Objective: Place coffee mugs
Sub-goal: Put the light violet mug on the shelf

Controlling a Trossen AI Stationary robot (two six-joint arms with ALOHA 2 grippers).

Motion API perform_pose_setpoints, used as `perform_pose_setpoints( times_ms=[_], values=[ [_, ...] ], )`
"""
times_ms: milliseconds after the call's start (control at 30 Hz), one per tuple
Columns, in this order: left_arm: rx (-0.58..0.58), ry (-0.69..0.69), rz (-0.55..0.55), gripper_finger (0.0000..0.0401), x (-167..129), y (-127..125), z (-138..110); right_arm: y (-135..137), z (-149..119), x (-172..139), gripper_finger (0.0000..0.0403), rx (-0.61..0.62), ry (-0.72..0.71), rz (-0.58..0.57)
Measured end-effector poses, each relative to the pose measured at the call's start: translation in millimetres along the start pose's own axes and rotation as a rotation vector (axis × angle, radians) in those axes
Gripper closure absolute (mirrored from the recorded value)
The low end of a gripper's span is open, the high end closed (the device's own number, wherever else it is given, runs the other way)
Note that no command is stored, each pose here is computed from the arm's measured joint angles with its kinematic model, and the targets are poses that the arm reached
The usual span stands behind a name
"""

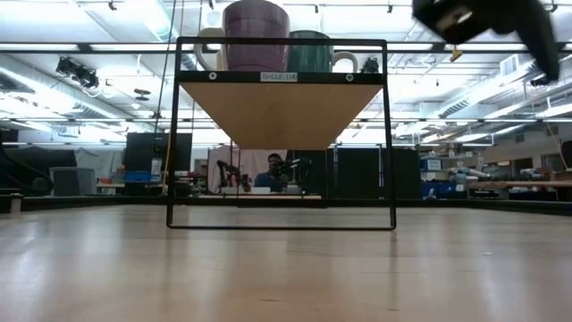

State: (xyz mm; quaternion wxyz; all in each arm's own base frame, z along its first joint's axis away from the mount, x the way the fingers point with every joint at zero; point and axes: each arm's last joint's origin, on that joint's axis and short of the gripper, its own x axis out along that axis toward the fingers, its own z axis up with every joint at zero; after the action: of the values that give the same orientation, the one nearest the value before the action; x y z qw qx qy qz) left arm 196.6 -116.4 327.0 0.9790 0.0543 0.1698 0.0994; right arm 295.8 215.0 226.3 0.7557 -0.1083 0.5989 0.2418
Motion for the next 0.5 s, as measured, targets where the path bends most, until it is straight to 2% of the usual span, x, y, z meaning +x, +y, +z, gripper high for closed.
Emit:
perform_pose_setpoints(
  times_ms=[167,300,500],
  values=[
    [-0.056,-0.006,-0.002,0.0258,-4,4,1,-7,1,14,0.0176,-0.012,0.047,-0.008],
    [-0.056,-0.001,-0.001,0.0258,-5,5,1,-12,-1,13,0.0176,-0.012,0.065,-0.072],
    [-0.056,-0.001,-0.001,0.0258,-5,5,1,-26,-6,5,0.0176,0.076,0.094,-0.142]
  ],
)
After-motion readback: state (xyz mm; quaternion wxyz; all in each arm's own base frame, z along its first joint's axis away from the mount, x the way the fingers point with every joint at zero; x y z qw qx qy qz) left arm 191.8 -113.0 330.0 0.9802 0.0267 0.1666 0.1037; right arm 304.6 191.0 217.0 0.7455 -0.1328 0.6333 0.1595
